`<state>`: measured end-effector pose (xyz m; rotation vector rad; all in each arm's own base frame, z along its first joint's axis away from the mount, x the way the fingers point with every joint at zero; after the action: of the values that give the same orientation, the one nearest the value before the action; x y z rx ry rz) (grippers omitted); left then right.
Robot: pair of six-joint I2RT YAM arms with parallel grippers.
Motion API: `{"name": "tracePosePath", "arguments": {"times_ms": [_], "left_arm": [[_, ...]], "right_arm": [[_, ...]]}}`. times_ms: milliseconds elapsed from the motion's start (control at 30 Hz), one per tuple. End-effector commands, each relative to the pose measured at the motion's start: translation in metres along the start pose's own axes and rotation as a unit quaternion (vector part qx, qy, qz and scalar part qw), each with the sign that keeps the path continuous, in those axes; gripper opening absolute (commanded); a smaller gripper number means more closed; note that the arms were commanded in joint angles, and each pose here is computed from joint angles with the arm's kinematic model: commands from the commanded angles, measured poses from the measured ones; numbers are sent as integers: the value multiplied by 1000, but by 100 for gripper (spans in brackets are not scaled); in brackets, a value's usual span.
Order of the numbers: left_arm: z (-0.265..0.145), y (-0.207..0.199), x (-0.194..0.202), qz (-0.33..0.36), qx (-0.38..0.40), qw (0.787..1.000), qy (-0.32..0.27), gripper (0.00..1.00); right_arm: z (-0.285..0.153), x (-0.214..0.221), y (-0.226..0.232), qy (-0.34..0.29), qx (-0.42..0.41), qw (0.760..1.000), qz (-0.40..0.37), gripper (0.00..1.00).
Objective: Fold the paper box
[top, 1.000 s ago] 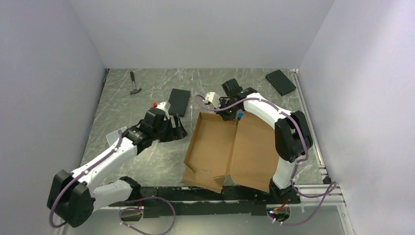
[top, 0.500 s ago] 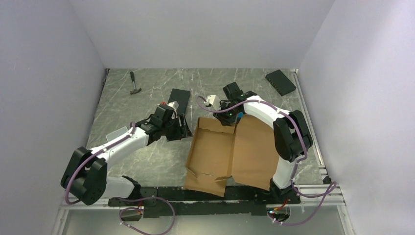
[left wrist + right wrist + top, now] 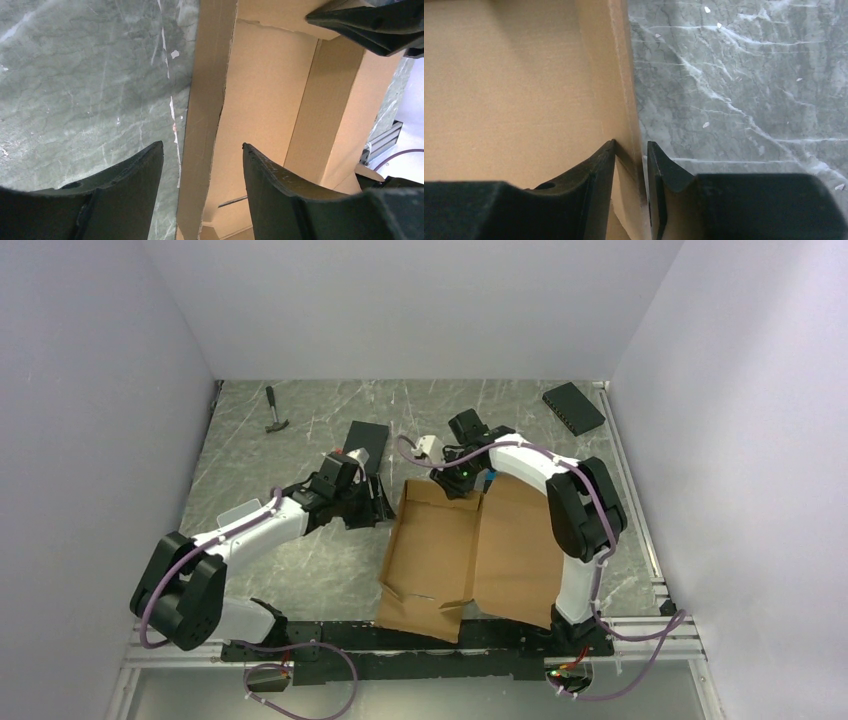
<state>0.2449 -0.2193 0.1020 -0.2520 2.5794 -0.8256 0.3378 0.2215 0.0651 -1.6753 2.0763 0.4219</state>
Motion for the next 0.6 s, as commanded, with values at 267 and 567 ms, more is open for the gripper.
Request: {"name": "tracePosePath", "arguments": {"times_ms": [267, 567], "left_arm": [[5, -18, -8, -1, 27, 1000, -6, 63], [-9, -21, -19, 22, 16, 999, -32, 66]], "right_arm": [[5, 11, -30, 26, 180, 983, -5, 0], [7, 2, -14, 0, 125, 992, 10, 27]]}}
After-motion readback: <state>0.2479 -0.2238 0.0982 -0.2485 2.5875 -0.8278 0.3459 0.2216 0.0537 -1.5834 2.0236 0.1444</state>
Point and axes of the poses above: each gripper's point midway between its finger pads, its own z axis out along the fingers, its own y axis along the line the jaws close on, x = y × z, the point moved 2 cm from there along -z, back along the fingers, and after that the axes turned 6 degrees about -z, right-handed, at the moved point
